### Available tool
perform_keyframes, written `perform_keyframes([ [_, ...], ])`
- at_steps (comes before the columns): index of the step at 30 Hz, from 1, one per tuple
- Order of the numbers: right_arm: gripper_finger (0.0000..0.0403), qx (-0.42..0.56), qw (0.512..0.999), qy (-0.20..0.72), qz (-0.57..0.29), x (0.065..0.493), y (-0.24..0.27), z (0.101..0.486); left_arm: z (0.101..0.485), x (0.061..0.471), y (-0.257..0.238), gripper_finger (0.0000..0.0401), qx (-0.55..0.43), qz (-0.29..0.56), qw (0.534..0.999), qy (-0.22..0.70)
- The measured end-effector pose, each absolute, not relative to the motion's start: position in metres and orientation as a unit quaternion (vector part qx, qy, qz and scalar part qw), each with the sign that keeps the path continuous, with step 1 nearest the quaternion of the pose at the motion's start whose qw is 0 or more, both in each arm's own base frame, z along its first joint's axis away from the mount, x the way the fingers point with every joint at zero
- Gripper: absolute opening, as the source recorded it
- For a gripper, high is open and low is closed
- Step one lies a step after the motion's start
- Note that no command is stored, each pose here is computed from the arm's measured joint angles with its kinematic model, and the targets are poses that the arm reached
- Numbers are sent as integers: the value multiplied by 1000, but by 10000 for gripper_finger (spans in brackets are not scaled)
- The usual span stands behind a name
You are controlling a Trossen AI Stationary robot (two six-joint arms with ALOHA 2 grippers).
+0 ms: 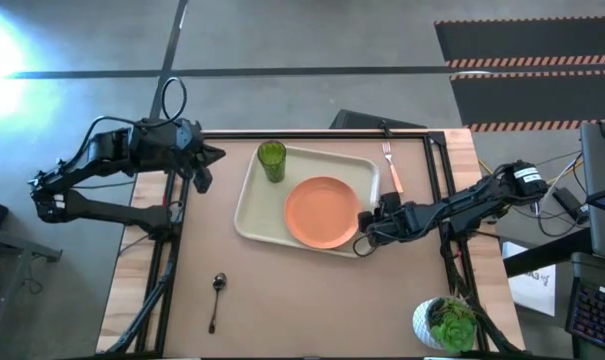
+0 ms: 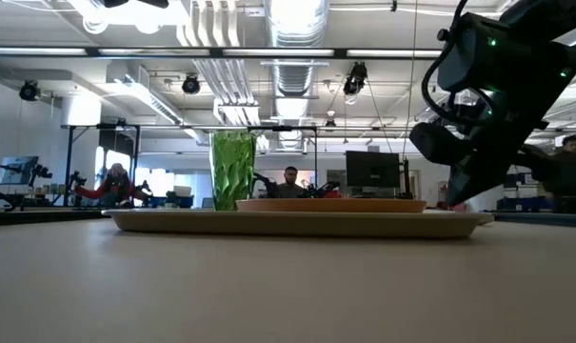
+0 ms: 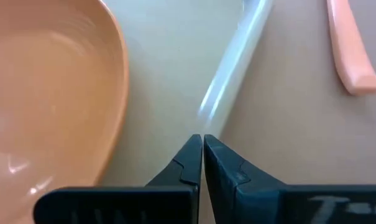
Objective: Pick and place plate/cup/fork/spoon on tray
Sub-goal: Adjust the light brown serving tray
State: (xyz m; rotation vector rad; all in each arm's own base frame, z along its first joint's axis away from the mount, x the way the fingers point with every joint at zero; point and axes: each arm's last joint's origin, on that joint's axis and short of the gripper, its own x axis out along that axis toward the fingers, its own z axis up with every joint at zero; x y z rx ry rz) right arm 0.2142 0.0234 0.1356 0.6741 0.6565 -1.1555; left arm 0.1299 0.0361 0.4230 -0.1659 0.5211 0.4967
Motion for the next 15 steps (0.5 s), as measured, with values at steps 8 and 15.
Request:
perform_keyframes([
  [8,8,308,735,322,-511,215,25,135,423,130,36,0,-81,243,933,255],
  [15,8,302,722,380,-493,209,28,134,423,130,36,0,-81,243,932,255],
])
